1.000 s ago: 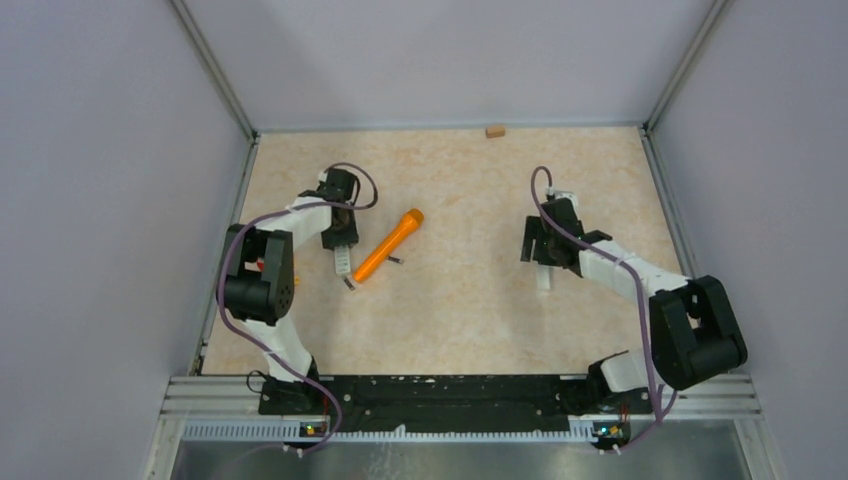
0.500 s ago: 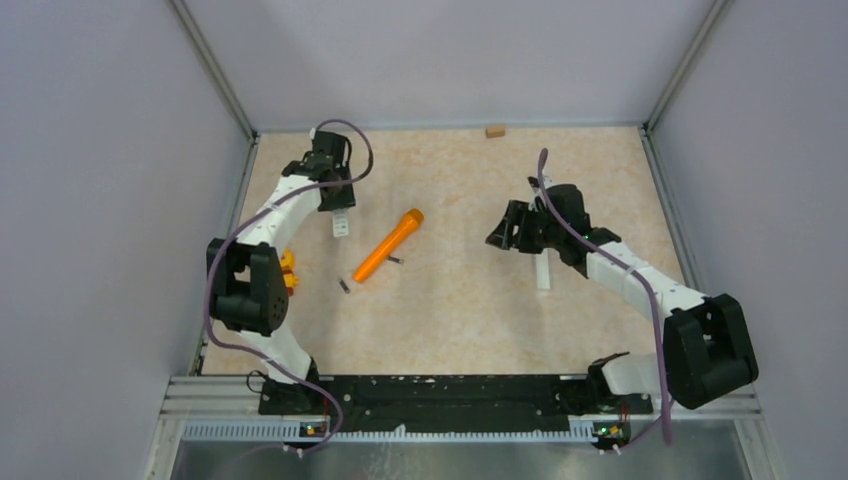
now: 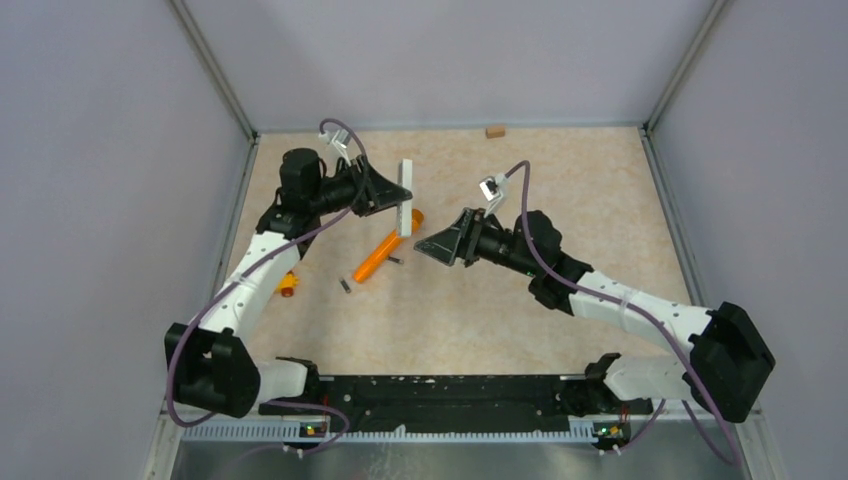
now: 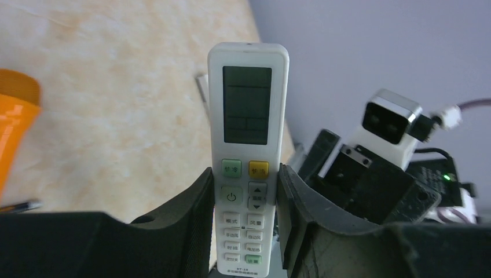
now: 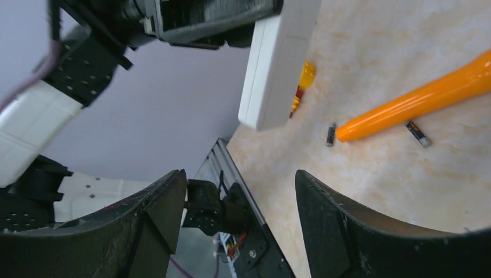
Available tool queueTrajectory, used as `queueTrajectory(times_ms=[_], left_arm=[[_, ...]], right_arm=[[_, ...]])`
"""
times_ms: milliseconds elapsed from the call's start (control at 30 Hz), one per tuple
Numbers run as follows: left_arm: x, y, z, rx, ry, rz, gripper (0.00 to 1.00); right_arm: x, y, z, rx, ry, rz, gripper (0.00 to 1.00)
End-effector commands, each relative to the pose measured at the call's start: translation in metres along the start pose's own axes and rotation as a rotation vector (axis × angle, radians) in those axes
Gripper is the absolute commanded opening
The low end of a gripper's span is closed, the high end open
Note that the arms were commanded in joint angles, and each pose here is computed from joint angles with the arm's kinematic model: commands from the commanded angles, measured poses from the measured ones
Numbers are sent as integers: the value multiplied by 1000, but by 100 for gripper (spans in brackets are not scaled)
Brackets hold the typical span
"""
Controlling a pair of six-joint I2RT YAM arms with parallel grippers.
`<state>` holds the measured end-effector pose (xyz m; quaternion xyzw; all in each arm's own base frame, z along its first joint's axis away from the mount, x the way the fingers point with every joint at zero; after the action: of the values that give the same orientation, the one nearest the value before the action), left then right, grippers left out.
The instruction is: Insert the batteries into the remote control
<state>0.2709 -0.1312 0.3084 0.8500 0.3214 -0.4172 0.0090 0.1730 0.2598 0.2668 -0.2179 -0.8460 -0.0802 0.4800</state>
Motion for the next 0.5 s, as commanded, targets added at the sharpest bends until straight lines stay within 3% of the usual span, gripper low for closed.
queueTrajectory(times_ms=[0, 267, 467], left_arm=[[-45, -13, -8, -17, -1, 335, 0], [-61, -17, -4, -12, -68, 440, 0], [-59, -14, 2, 15, -80, 488, 0]], right_arm=[[39, 8, -20, -126, 32, -177, 70], [48, 18, -32, -162, -13, -156, 70], [62, 14, -36, -183, -61, -287, 58]])
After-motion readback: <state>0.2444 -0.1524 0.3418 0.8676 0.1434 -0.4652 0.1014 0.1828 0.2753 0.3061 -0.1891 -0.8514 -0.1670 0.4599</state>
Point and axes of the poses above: each gripper's point midway between its finger pads, its own y axis out along the fingers, its own x axis along the line the jaws close on, z = x × y, the point moved 10 cm from there along -y, back along the fingers, and after that the axes turned 8 degrees about y, right-handed, at the moved point
